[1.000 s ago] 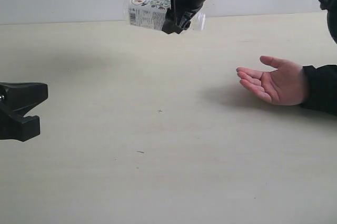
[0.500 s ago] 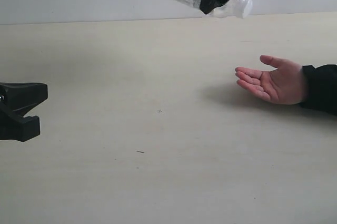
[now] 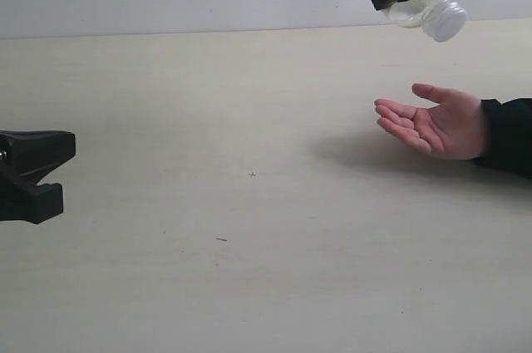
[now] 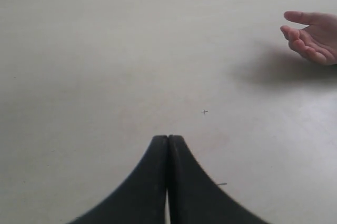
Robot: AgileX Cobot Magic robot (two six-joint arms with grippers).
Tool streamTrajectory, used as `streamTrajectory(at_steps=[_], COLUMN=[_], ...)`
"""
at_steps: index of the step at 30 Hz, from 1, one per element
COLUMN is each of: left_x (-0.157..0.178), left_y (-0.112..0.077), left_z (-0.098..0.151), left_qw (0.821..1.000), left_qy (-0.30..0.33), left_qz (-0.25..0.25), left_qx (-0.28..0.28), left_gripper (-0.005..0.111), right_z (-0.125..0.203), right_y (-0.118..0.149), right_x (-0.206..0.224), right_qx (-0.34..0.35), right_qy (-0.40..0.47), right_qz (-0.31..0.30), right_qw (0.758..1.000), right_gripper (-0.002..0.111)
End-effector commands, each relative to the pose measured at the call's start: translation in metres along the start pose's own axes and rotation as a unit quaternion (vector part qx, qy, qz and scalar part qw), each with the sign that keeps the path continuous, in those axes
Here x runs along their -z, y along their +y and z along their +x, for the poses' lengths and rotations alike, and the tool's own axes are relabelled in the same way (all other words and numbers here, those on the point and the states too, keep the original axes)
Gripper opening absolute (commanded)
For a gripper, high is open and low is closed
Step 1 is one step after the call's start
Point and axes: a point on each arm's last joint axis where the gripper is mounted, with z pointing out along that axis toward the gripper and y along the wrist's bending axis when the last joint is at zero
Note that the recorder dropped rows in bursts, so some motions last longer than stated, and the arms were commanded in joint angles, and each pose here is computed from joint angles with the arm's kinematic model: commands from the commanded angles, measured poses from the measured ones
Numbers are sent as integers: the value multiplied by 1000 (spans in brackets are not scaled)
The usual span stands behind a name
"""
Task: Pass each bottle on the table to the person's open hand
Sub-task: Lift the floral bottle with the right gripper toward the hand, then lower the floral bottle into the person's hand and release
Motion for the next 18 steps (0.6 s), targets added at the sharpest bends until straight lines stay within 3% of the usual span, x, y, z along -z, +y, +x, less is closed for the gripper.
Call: streamTrajectory(at_steps=[1,11,18], left_x=[1,1,1], left_y=[1,1,1], left_z=[0,0,0], left_qw=[1000,1000,1000], left_qy=[-5,-5,-5], left_qz=[-2,-2,-2], left_qx=[1,1,1], left_gripper=[0,0,0], right_z=[7,36,53], right_y=[0,-9,-8], right_x=[23,44,38], right_qx=[-27,-102,-171], right_qy=[-29,-30,-3], right_qz=[10,85,87], right_qw=[999,991,981], right_gripper=[0,0,0])
